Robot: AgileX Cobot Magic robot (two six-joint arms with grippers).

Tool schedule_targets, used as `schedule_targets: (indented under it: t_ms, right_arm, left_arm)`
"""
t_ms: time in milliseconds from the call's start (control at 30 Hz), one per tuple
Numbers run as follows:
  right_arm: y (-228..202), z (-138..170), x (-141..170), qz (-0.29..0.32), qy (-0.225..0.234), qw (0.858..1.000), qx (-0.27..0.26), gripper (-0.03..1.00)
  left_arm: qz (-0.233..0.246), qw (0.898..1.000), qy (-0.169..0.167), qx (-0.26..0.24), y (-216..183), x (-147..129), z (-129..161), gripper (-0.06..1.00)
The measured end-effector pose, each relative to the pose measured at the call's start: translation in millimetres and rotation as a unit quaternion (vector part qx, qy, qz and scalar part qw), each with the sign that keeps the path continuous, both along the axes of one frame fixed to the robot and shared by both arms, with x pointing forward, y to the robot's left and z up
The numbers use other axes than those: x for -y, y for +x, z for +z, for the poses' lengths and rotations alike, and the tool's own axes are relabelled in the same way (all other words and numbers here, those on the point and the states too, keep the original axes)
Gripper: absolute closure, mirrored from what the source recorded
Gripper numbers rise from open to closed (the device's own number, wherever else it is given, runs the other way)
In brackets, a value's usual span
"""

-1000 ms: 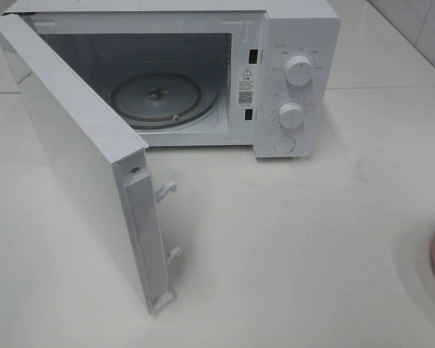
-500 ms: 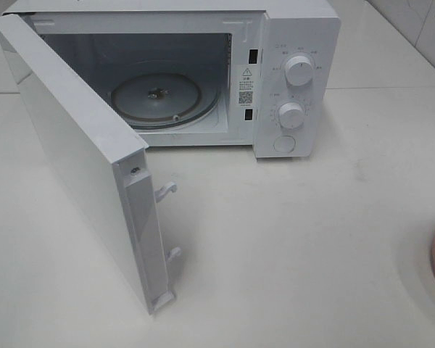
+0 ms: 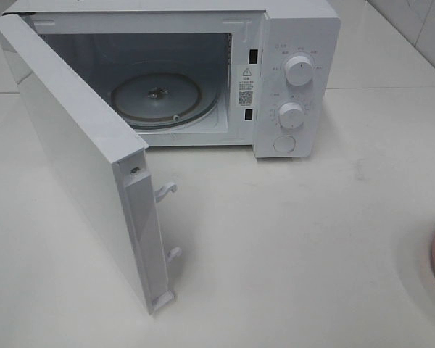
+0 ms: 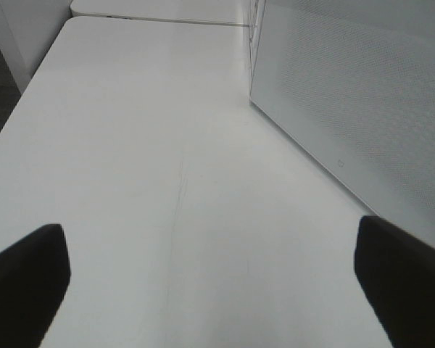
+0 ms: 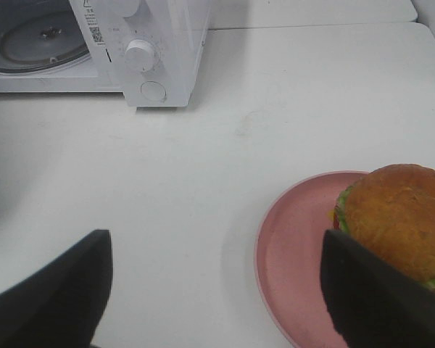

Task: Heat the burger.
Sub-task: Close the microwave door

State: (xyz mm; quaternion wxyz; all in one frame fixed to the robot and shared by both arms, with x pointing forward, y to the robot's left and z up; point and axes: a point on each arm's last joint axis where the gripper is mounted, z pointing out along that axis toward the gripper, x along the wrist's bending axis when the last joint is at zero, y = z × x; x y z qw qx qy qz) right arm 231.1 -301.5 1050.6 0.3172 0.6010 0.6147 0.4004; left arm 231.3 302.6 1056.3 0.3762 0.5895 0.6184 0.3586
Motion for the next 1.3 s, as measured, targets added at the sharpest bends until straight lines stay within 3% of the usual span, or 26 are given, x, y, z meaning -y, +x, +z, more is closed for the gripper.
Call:
schedule_targets:
  t_ms: [167, 233, 267, 300, 333, 433, 500, 533, 600, 800, 867, 1000, 1100, 1300]
  right_arm:
    - [0, 0, 0, 0.000, 0.000, 1.000, 0.000, 0.21]
    - [0, 0, 0, 0.000, 0.000, 1.000, 0.000, 0.21]
    - [0, 0, 0, 0.000, 0.000, 1.000, 0.000, 0.21]
    - [0, 0, 0, 0.000, 0.000, 1.000, 0.000, 0.21]
    - [0, 0, 0, 0.000, 0.000, 1.000, 0.000, 0.21]
    - [0, 0, 0, 0.000, 0.000, 1.000, 0.000, 0.21]
    - [0, 0, 0, 0.000, 0.000, 1.000, 0.000, 0.21]
    - [0, 0, 0, 0.000, 0.000, 1.000, 0.000, 0.21]
    - [0, 0, 0, 0.000, 0.000, 1.000, 0.000, 0.21]
    - [0, 0, 0, 0.000, 0.000, 1.000, 0.000, 0.21]
    - [0, 0, 0, 0.000, 0.000, 1.000, 0.000, 0.21]
    - [0, 0, 0, 0.000, 0.000, 1.000, 0.000, 0.21]
    - [0, 0, 0, 0.000, 0.000, 1.000, 0.000, 0.21]
    - [0, 0, 0, 0.000, 0.000, 1.000, 0.000, 0.21]
  left_arm:
    - [0.001, 1.000, 0.002, -0.007, 6, 0, 4, -0.03]
    - [0.001, 1.000, 0.003, 0.009, 17, 0, 14, 0.12]
    - [0.001, 1.000, 0.003, 0.009, 17, 0, 14, 0.12]
    - [0.001, 1.000, 0.004, 0.011, 21, 0, 15, 0.18]
    - [0.001, 1.000, 0.004, 0.009, 29, 0, 18, 0.35]
    - [0.001, 1.000, 0.005, 0.003, 37, 0, 19, 0.43]
    - [0.000, 1.000, 0.005, -0.005, 52, 0, 20, 0.80]
    - [0.000, 1.000, 0.005, -0.005, 52, 0, 20, 0.80]
    - [0.000, 1.000, 0.006, -0.016, 69, 0, 14, 0.93]
    - [-0.003, 1.000, 0.006, 0.005, 98, 1, -4, 0.94]
    - [-0.006, 0.998, 0.006, 0.055, 113, 2, -14, 0.94]
    - [-0.008, 0.995, 0.006, 0.102, 122, 2, -26, 0.94]
    - [-0.012, 0.987, 0.008, 0.160, 130, 3, -39, 0.94]
    - [-0.036, 0.985, 0.023, 0.169, 145, 7, -54, 0.94]
